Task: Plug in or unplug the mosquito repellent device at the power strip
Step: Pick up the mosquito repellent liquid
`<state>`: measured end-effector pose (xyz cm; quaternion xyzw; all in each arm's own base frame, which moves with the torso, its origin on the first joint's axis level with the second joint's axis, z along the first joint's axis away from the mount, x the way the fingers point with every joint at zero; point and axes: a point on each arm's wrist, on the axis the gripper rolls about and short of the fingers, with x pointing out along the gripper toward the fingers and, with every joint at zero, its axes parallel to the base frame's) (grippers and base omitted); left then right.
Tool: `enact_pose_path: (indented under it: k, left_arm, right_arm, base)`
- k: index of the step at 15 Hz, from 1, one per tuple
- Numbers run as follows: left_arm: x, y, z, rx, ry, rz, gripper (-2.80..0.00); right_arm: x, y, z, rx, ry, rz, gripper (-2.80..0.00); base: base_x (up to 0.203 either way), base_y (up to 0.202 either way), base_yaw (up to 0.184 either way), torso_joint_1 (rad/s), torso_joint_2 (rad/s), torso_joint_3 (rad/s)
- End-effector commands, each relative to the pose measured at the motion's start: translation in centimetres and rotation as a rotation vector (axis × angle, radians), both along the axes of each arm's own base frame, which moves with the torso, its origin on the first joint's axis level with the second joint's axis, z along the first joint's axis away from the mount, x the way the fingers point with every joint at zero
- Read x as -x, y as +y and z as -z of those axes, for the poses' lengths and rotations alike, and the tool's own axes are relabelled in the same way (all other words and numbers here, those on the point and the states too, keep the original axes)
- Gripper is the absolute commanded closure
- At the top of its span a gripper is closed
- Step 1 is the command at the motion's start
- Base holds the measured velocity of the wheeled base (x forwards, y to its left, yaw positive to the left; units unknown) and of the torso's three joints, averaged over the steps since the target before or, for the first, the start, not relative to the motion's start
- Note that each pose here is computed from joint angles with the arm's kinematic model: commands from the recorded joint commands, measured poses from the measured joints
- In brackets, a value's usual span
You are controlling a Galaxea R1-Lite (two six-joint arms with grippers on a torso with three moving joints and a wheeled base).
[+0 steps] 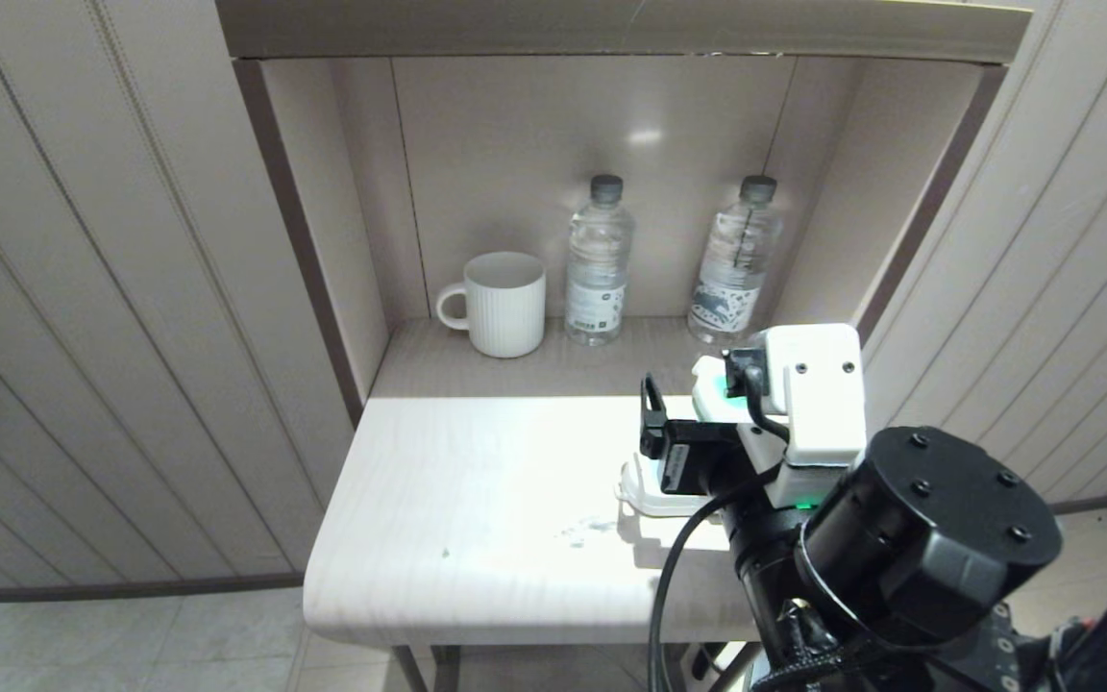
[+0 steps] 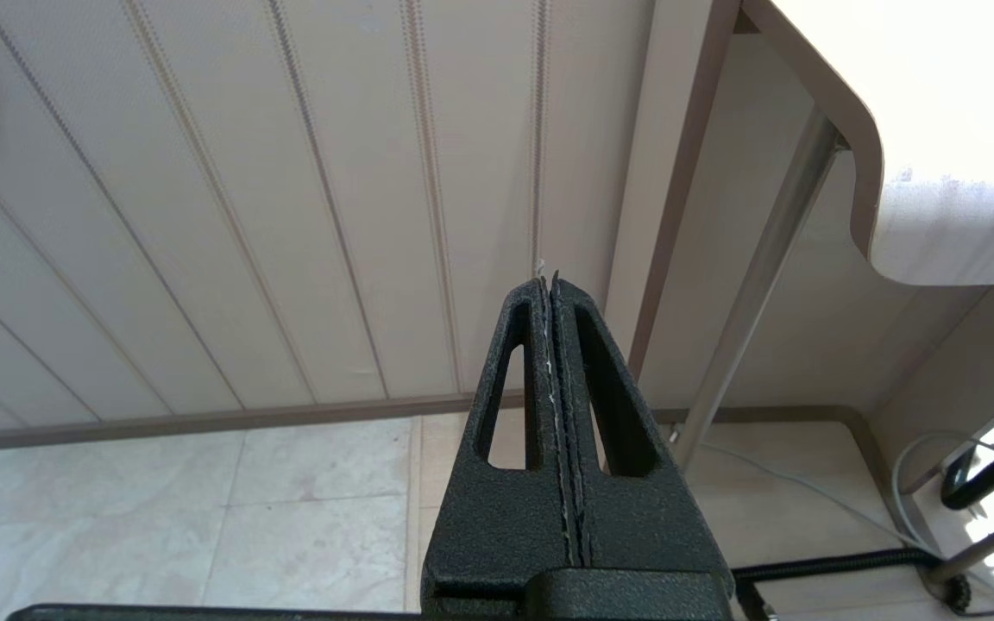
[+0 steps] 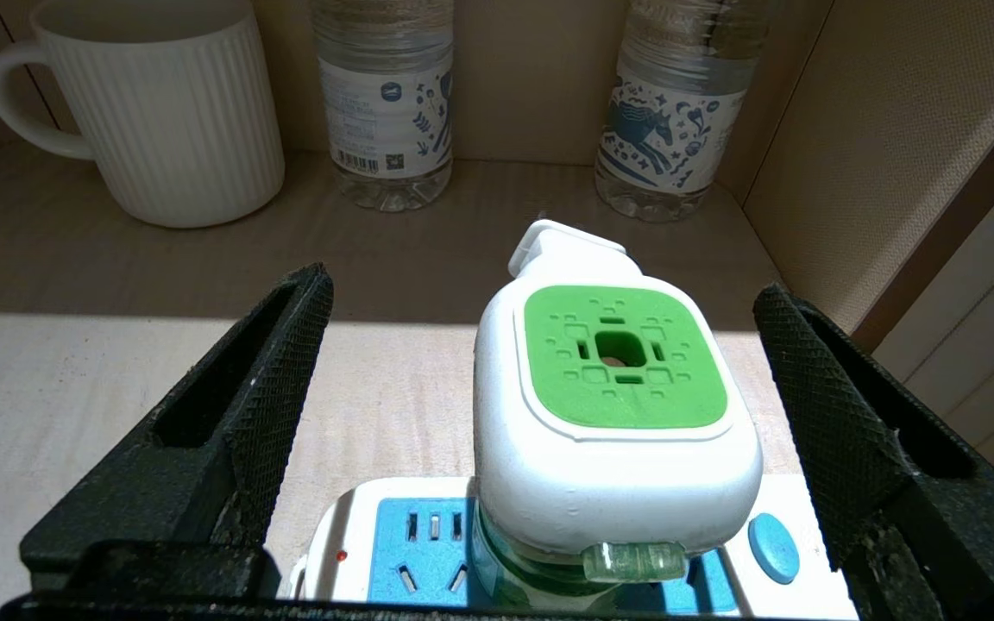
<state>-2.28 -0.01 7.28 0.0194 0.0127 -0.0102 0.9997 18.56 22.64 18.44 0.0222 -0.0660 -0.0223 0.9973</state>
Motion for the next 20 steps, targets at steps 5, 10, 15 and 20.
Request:
enact_pose_path:
  k: [5,10,15,20]
  left_arm:
    - [-0.01,0.0,0.0,0.001,0.002,0.001,0.0]
    - [-0.01,0.0,0.0,0.001,0.002,0.0,0.0]
    - [-0.01,0.0,0.0,-0.001,0.002,0.0,0.0]
    - [-0.01,0.0,0.0,-0.001,0.002,0.0,0.0]
  right_arm:
    - [-0.45,-0.02,0.08,-0.001,-0.002,0.012,-2.8]
    - [-0.6,0.06,0.09,0.005,-0.003,0.013,-2.8]
    - [-0.83,-0.01,0.01,0.004,-0.005,0.02,-2.8]
    - [-0.83,-0.08,0.1,0.008,-0.003,0.022,0.0]
  base:
    - [0.0,0.0,0.0,0.0,0.0,0.0]
    - [0.0,0.0,0.0,0.0,0.0,0.0]
    - [0.0,0.0,0.0,0.0,0.0,0.0]
    - [0.0,0.0,0.0,0.0,0.0,0.0]
